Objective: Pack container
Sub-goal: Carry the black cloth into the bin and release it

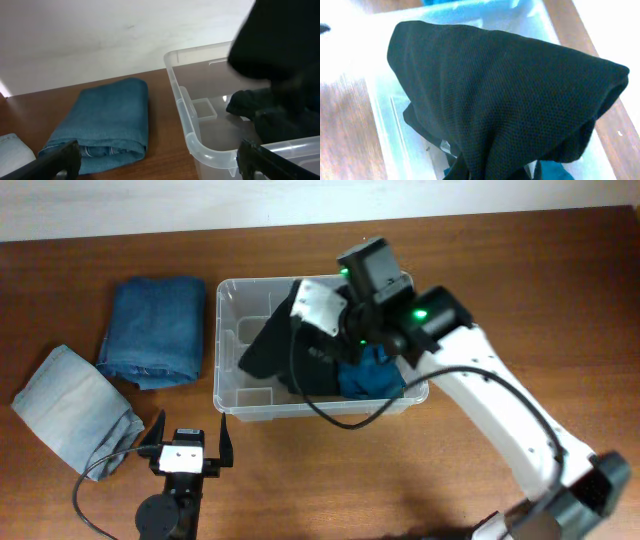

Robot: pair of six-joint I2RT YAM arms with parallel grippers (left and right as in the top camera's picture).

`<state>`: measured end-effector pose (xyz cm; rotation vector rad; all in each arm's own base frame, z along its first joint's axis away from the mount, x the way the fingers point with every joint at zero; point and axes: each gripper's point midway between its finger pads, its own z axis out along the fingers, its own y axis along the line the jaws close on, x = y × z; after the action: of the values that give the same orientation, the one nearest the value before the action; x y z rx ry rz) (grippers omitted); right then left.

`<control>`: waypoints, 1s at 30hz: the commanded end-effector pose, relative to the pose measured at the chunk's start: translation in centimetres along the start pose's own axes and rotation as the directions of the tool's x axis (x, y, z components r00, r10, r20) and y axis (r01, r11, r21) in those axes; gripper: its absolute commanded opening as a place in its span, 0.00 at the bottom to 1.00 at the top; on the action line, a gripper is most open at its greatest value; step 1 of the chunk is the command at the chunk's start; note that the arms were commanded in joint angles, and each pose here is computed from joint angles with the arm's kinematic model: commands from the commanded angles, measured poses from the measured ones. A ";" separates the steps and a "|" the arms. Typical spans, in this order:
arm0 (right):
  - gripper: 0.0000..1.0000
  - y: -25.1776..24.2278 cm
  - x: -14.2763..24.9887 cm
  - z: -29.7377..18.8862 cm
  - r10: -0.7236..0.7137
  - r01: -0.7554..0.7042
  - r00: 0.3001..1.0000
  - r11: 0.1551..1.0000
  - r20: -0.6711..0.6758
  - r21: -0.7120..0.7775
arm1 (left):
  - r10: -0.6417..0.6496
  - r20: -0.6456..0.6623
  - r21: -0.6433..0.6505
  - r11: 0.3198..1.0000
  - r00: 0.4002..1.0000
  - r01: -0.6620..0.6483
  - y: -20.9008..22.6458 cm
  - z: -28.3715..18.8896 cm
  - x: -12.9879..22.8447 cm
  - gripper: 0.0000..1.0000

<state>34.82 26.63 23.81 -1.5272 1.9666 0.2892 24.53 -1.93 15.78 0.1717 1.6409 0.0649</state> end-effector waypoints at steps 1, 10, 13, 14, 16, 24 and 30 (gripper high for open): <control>0.04 0.7 -0.5 1.9 -0.153 0.152 0.988 0.988 -0.009 -0.034 | 0.017 0.003 0.008 1.000 1.000 -0.017 -0.2 0.0 0.1 0.99; 0.04 2.8 -0.4 5.2 -0.267 0.263 0.963 0.958 -0.027 -0.111 | 0.017 0.003 0.008 1.000 1.000 -0.017 -0.2 0.0 0.1 0.99; 0.04 3.2 0.0 6.3 -0.268 0.260 0.963 0.956 -0.041 -0.135 | 0.017 0.003 0.008 1.000 1.000 -0.017 -0.2 0.0 0.1 0.99; 0.04 3.2 0.2 6.6 -0.267 0.258 0.963 0.956 -0.045 -0.139 | 0.017 0.003 0.008 1.000 1.000 -0.017 -0.2 0.0 0.1 0.99; 0.04 3.3 0.6 7.4 -0.264 0.252 0.963 0.955 -0.056 -0.155 | 0.017 0.003 0.008 1.000 1.000 -0.017 -0.2 0.0 0.1 0.99; 0.04 3.7 1.6 9.6 -0.260 0.241 0.962 0.951 -0.080 -0.192 | 0.017 0.002 0.008 1.000 1.000 -0.017 -0.2 0.0 0.1 0.99; 0.05 3.5 0.2 10.0 -0.279 0.270 0.959 0.950 -0.041 -0.159 | 0.017 0.003 0.008 1.000 1.000 -0.017 -0.2 0.0 0.1 1.00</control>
<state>35.07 31.34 14.15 -1.8997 1.8512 0.2648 24.53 -1.93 15.78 0.1717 1.6409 0.0649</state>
